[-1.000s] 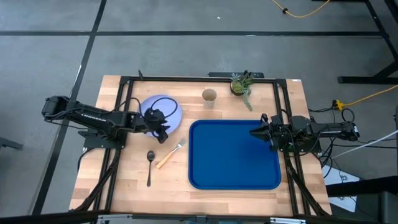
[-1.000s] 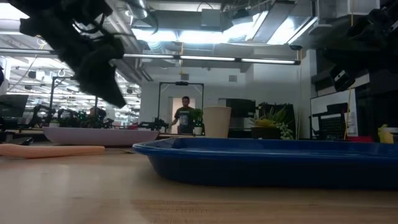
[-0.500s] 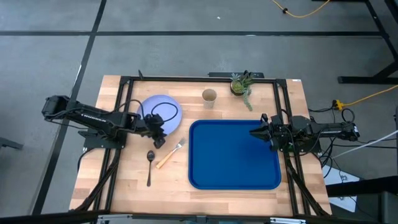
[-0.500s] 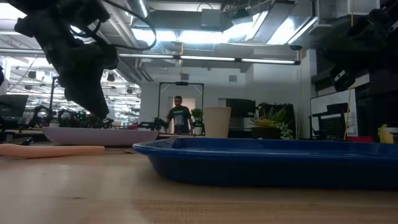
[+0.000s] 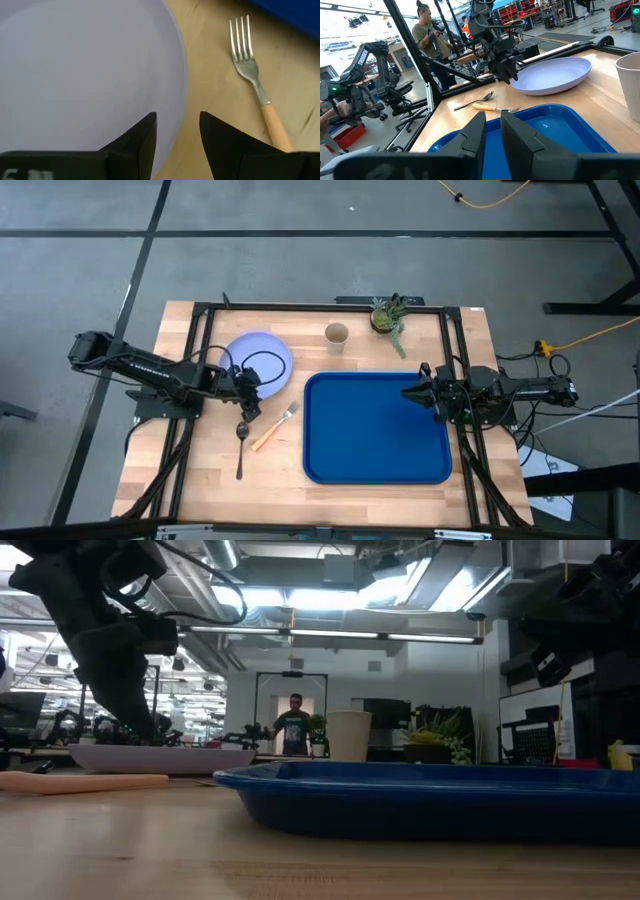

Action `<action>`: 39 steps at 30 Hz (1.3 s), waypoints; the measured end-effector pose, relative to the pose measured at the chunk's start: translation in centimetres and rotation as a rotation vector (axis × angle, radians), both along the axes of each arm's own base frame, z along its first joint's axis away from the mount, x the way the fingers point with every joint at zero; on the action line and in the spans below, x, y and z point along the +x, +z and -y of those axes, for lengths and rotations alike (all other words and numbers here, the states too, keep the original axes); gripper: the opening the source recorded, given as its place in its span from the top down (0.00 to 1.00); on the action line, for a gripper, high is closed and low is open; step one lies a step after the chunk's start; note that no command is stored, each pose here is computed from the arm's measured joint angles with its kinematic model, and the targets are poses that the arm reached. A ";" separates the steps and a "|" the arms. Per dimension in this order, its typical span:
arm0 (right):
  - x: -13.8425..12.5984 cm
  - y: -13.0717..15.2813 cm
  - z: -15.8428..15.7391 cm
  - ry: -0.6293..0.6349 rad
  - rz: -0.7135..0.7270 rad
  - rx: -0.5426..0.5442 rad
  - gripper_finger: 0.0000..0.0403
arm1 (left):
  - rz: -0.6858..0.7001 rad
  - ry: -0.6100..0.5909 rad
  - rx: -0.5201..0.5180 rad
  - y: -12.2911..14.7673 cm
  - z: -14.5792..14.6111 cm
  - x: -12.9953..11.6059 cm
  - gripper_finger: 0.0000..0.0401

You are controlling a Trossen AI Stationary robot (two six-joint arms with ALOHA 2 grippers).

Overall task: Pick and place plate/cup/fork/spoon on tray
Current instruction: Put the white plate on the blue serving tray

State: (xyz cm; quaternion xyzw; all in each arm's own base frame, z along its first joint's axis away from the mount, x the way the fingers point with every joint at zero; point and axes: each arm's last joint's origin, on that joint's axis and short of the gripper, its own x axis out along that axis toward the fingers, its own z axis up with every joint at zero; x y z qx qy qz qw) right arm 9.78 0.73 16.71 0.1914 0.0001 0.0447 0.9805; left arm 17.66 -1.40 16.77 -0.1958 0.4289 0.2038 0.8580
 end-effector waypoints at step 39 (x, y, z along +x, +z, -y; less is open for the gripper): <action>0.0 0.0 0.0 0.000 0.000 0.001 0.84 | -0.156 -0.120 0.103 -2.2 1.5 -0.6 0.65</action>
